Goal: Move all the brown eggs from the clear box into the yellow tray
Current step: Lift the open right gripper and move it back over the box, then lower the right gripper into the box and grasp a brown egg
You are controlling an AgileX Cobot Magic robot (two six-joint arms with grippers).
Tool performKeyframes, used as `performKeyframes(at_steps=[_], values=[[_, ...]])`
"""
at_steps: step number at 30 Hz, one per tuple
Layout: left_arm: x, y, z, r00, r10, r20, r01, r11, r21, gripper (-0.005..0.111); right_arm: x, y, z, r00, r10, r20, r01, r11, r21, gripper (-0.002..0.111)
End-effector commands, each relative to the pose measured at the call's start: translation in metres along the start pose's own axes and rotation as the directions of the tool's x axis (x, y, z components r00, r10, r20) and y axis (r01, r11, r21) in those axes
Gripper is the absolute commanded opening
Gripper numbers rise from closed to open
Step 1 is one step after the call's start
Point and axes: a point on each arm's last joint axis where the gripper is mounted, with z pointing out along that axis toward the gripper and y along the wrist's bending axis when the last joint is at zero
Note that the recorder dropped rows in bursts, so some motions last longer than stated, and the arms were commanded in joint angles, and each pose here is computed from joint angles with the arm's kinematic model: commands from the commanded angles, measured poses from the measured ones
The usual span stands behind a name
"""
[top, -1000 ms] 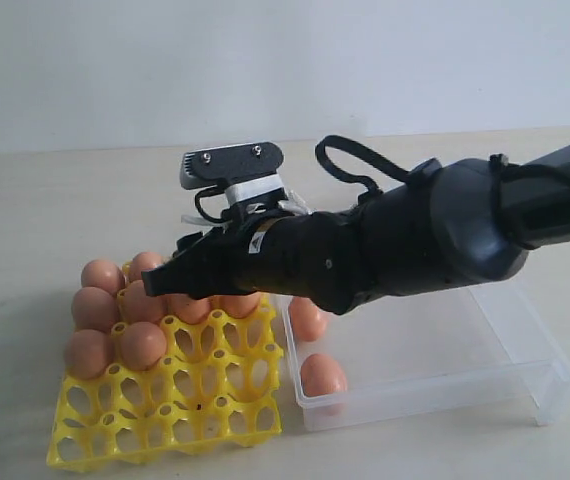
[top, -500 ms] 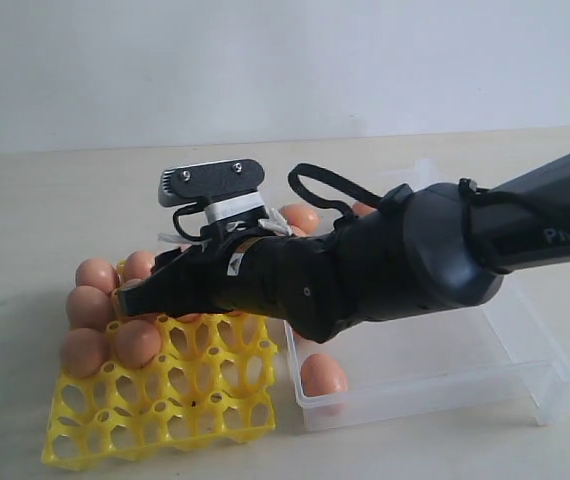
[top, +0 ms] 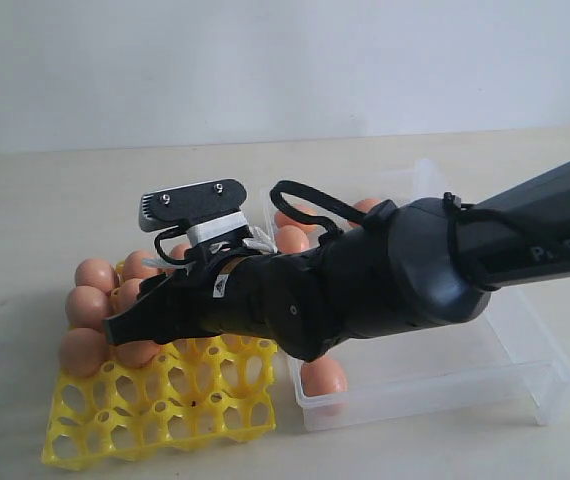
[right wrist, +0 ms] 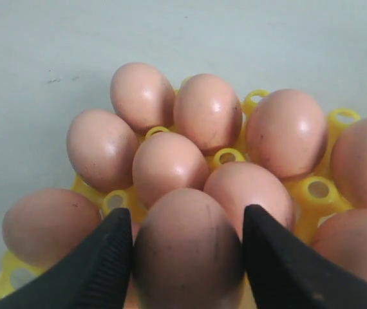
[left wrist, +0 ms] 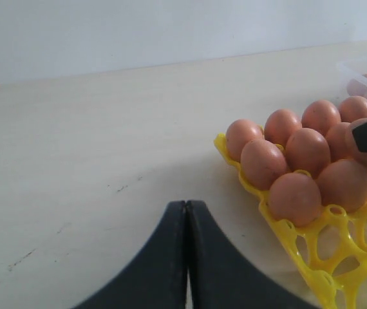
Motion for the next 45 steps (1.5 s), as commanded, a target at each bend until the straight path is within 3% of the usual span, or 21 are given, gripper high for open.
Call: performKeyframes(at_steps=[1,8,12,17,21,30,34,36,37,38,39,40,43,45], values=[[-0.002,0.000,-0.001,1.000,-0.002,0.019,0.002,1.000,0.002,0.000,-0.002,0.001,-0.001,1.000,-0.008,0.018,0.008,1.000,-0.004,0.000],[-0.002,0.000,-0.001,1.000,-0.002,0.019,0.002,1.000,0.002,0.000,-0.001,0.001,-0.001,0.999,-0.045,0.005,0.045,0.999,-0.003,0.003],[-0.002,0.000,-0.001,1.000,-0.002,0.019,0.002,1.000,0.002,0.000,-0.002,0.002,-0.004,0.999,-0.044,-0.006,0.044,0.999,-0.008,0.020],[-0.002,0.000,-0.001,1.000,-0.002,0.019,0.002,1.000,0.002,0.000,-0.011,0.005,-0.012,0.999,-0.042,0.020,0.042,0.999,-0.017,0.052],[-0.002,0.000,-0.001,1.000,-0.002,0.019,0.002,1.000,0.002,0.000,-0.018,0.007,-0.020,0.998,-0.054,0.040,0.055,0.998,-0.025,0.061],[-0.002,0.000,-0.001,1.000,-0.002,0.019,0.002,1.000,0.002,0.000,-0.027,0.012,-0.035,0.996,-0.080,0.036,0.082,0.996,-0.045,0.061],[-0.002,0.000,-0.001,1.000,-0.002,0.019,0.002,1.000,0.002,0.000,-0.063,0.025,-0.098,0.988,-0.109,0.105,0.121,0.987,-0.106,0.060],[-0.002,0.000,-0.001,1.000,-0.002,0.019,0.002,1.000,0.002,0.000,-0.070,0.030,-0.135,0.980,-0.183,0.076,0.192,0.972,-0.135,0.049],[-0.002,0.000,-0.001,1.000,-0.002,0.019,0.002,1.000,0.002,0.000,-0.072,0.026,-0.154,0.967,-0.252,0.037,0.255,0.958,-0.132,0.034],[-0.002,0.000,-0.001,1.000,-0.002,0.019,0.002,1.000,0.002,0.000,-0.072,0.021,-0.163,0.957,-0.289,0.010,0.288,0.951,-0.116,0.025],[-0.002,0.000,-0.001,1.000,-0.002,0.019,0.002,1.000,0.002,0.000,-0.073,0.006,-0.172,0.946,-0.319,-0.050,0.316,0.947,-0.062,0.008],[-0.002,0.000,-0.001,1.000,-0.002,0.019,0.002,1.000,0.002,0.000,-0.073,-0.011,-0.173,0.949,-0.297,-0.105,0.298,0.954,-0.002,0.000],[-0.002,0.000,-0.001,1.000,-0.002,0.019,0.002,1.000,0.002,0.000,-0.077,-0.071,-0.161,0.980,-0.108,-0.169,0.135,0.978,0.157,0.001],[-0.002,0.000,-0.001,1.000,-0.002,0.019,0.002,1.000,0.002,0.000,-0.072,-0.103,-0.144,0.981,0.049,-0.188,-0.011,0.979,0.202,0.011]])
